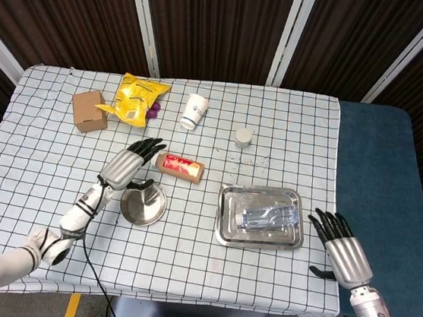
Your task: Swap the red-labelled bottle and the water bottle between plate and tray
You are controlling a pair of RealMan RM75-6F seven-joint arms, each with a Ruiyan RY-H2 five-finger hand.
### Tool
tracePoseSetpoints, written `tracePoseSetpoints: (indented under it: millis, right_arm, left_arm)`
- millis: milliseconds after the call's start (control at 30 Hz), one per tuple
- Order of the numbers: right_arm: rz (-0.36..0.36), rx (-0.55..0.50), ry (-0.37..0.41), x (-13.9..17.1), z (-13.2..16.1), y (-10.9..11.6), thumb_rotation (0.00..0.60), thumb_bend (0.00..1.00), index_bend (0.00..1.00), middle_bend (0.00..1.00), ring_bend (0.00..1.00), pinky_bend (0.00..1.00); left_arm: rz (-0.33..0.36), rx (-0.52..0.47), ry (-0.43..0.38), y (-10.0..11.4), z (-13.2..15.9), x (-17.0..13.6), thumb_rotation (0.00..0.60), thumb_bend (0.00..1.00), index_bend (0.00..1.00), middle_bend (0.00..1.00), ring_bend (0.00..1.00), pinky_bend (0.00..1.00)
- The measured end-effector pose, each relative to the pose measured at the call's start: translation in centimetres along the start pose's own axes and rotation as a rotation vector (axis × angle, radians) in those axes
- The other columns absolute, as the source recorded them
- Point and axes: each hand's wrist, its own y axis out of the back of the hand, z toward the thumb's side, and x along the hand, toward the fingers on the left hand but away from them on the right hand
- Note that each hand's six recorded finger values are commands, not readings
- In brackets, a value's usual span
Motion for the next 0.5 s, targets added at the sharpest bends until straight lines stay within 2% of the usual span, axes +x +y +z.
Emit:
tracePoseSetpoints:
  millis: [100,200,300,400,500]
  right_arm:
    - [-0.005,0.027,0.037,-2.2,1.6,0.2,0.600,0.04,0.04,0.01,0.00,0.00]
    - [0.021,0.056,0.080,-5.0,3.3,0.1,0.600,0.04,0.13,0.07,0.00,0.00]
    - [0.031,0.129,0.112,-7.7,5.0,-0.2,0.600,0.06,0.21,0.15,0.00,0.04]
    - [0.050,0.180,0.137,-10.7,7.0,-1.1,0.600,0.12,0.30,0.22,0.03,0.11]
    - [0.071,0.217,0.138,-13.2,8.0,-2.0,0.600,0.15,0.37,0.26,0.09,0.15]
  left_arm:
    - [0.017,0.070,0.030,0.7,-1.5,-4.7,0.600,0.34,0.00,0.00,0.00,0.12]
    - [0.026,0.140,0.100,1.5,-3.8,-10.1,0.600,0.35,0.00,0.00,0.00,0.12]
    - [0.049,0.161,0.176,2.1,-5.8,-14.8,0.600,0.35,0.00,0.00,0.00,0.11]
    - [0.077,0.174,0.234,2.1,-6.8,-18.0,0.600,0.35,0.00,0.00,0.00,0.11]
    - [0.115,0.182,0.267,2.7,-7.4,-19.9,0.600,0.35,0.00,0.00,0.00,0.11]
